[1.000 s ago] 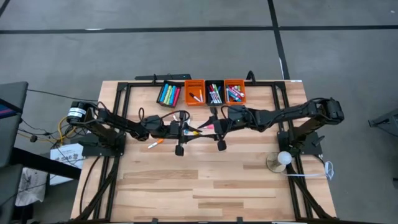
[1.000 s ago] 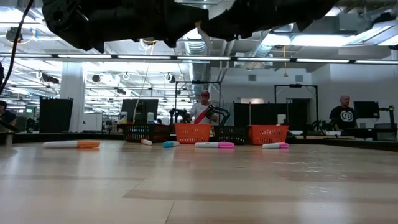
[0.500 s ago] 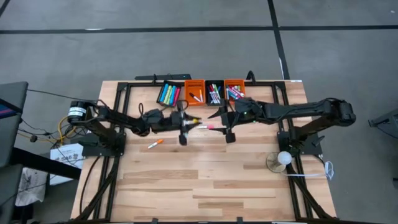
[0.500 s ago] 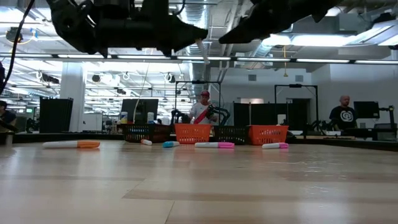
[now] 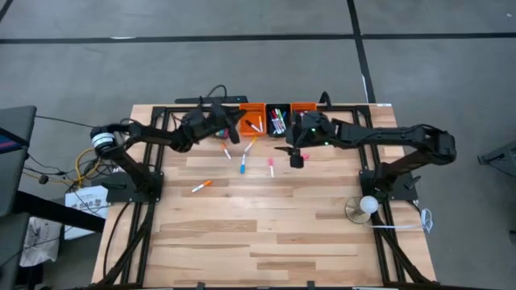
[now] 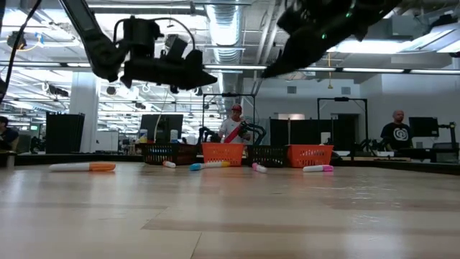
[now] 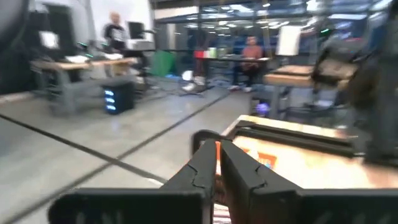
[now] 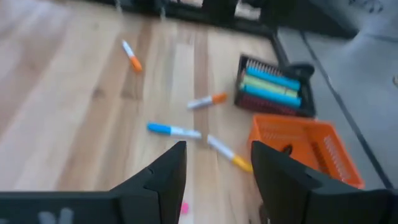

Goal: Pick & Place Markers
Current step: Put the small yellow highlighter pen into the left orange basket

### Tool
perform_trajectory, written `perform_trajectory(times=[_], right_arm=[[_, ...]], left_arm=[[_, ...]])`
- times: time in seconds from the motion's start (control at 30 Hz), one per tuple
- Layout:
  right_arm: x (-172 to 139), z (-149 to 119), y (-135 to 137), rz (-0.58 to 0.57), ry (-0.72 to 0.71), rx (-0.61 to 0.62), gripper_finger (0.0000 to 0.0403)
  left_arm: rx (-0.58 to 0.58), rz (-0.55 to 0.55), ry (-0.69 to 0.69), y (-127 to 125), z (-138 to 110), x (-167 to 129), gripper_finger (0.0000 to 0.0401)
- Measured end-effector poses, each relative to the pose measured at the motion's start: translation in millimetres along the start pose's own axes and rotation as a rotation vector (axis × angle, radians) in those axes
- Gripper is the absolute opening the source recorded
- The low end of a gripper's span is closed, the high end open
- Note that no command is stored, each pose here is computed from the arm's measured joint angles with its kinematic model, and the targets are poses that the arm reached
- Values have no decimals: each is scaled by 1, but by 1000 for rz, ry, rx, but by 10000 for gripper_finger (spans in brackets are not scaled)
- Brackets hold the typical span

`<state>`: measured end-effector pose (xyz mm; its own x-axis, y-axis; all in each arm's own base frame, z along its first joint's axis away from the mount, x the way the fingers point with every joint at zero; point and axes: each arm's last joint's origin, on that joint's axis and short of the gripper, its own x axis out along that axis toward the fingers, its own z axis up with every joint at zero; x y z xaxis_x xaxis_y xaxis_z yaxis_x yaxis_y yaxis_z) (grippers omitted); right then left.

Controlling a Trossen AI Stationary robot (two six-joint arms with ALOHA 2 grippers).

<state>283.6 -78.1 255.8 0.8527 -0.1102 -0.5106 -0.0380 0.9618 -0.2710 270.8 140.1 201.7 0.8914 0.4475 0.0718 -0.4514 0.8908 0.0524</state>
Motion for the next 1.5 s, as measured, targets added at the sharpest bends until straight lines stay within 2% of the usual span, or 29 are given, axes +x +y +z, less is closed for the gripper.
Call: perform_trajectory(times=[0.13,0.3,0.57,0.8,0.93,1.03,1.13,1.3,1.5], right_arm=[[20,-17,-4,13,82,-3,161],[48,-34,-5,31,129,-54,160],[106,-55,8,44,154,-116,157],[136,-43,6,-27,273,-204,157],[134,-33,2,9,318,-276,156],[128,-32,0,81,382,-370,156],[125,-23,-6,140,371,-425,155],[122,-17,-20,190,323,-422,139],[119,-16,-38,284,189,-340,114]], left_arm=[[-86,-135,2,13,-3,4,7],[-101,-256,6,12,0,13,11],[-116,-302,49,9,6,13,27],[-125,-313,187,7,29,-8,33],[-131,-337,232,-1,39,-22,33],[-115,-353,211,-7,43,-31,33],[-99,-343,185,-6,48,-40,33],[-86,-332,153,-4,53,-53,33],[-83,-326,137,-3,54,-64,33]])
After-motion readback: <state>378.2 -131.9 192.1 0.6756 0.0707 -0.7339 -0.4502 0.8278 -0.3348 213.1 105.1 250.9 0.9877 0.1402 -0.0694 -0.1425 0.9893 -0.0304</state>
